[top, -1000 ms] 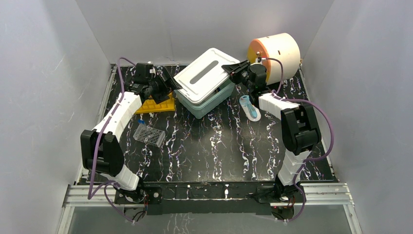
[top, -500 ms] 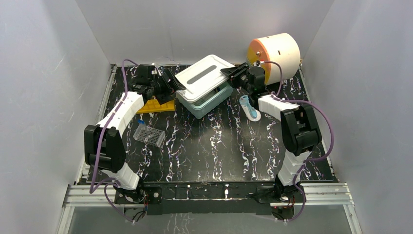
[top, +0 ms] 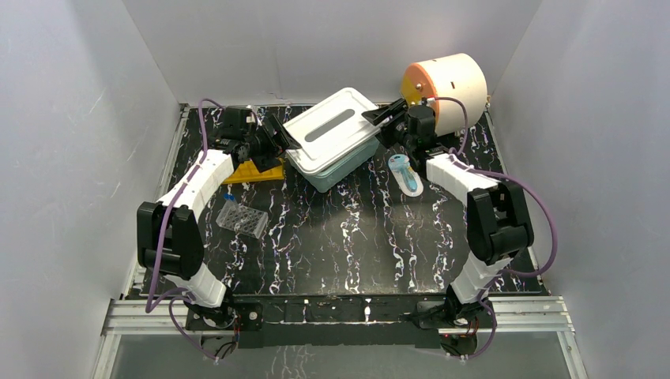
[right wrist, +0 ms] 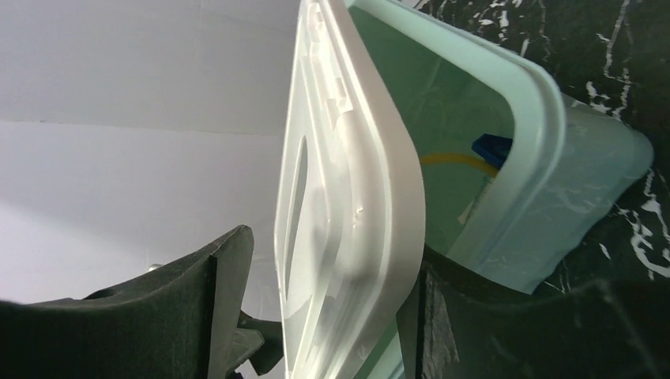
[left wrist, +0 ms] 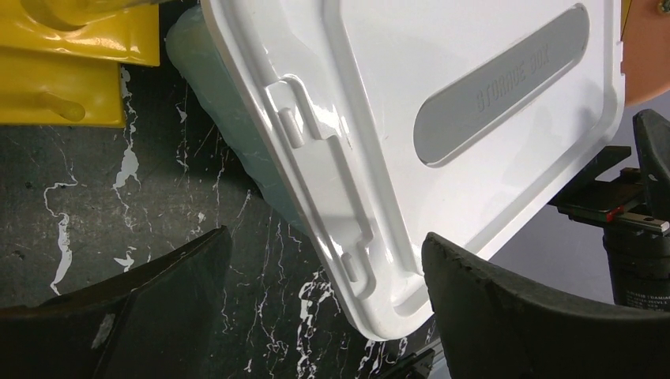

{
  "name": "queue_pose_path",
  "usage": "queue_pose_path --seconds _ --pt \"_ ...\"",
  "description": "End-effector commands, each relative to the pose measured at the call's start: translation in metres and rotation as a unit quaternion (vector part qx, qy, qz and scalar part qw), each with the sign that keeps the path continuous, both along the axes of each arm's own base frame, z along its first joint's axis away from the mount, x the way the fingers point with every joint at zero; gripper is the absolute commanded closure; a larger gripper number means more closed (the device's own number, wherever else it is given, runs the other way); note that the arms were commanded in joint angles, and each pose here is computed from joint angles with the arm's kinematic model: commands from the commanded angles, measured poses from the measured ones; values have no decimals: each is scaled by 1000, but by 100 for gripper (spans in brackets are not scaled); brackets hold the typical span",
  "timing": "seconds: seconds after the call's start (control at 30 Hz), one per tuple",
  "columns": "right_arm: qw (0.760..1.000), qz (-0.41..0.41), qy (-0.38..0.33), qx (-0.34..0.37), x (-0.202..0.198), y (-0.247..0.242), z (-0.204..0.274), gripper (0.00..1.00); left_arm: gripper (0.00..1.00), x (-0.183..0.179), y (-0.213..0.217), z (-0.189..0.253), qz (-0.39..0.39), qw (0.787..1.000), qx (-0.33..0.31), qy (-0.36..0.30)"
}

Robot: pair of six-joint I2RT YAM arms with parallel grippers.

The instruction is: Organize the chemistry lab equipment

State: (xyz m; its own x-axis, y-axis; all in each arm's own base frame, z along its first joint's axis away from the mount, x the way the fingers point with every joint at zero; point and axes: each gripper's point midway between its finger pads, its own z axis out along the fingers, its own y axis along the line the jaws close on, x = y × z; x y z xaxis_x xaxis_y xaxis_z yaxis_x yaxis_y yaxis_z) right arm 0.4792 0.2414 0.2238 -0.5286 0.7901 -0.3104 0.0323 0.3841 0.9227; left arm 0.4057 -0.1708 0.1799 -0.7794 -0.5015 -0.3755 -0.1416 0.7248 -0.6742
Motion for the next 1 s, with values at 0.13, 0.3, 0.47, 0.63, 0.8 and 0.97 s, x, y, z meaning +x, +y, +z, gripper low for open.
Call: queue_pose_path --seconds 0.13,0.3,0.47,0.63,0.8,0.97 --pt "995 -73 35 -60 -5 -43 13 27 11 -8 -7 -6 -28 999 -19 16" --pt "986 -90 53 -132 -3 -62 3 27 14 -9 -17 -3 -47 998 -47 15" --pt "975 -54 65 -205 -2 -63 -7 26 15 -9 -21 -3 -49 997 -60 18" --pt "965 -16 84 -249 -2 -60 -27 27 13 -10 -21 1 -49 997 -61 13" --pt "953 -5 82 -292 -5 -62 -38 28 11 -11 -13 3 -41 998 -36 6" --pt "942 11 80 -326 -5 -64 -45 28 9 -12 -8 8 -43 999 -20 -7"
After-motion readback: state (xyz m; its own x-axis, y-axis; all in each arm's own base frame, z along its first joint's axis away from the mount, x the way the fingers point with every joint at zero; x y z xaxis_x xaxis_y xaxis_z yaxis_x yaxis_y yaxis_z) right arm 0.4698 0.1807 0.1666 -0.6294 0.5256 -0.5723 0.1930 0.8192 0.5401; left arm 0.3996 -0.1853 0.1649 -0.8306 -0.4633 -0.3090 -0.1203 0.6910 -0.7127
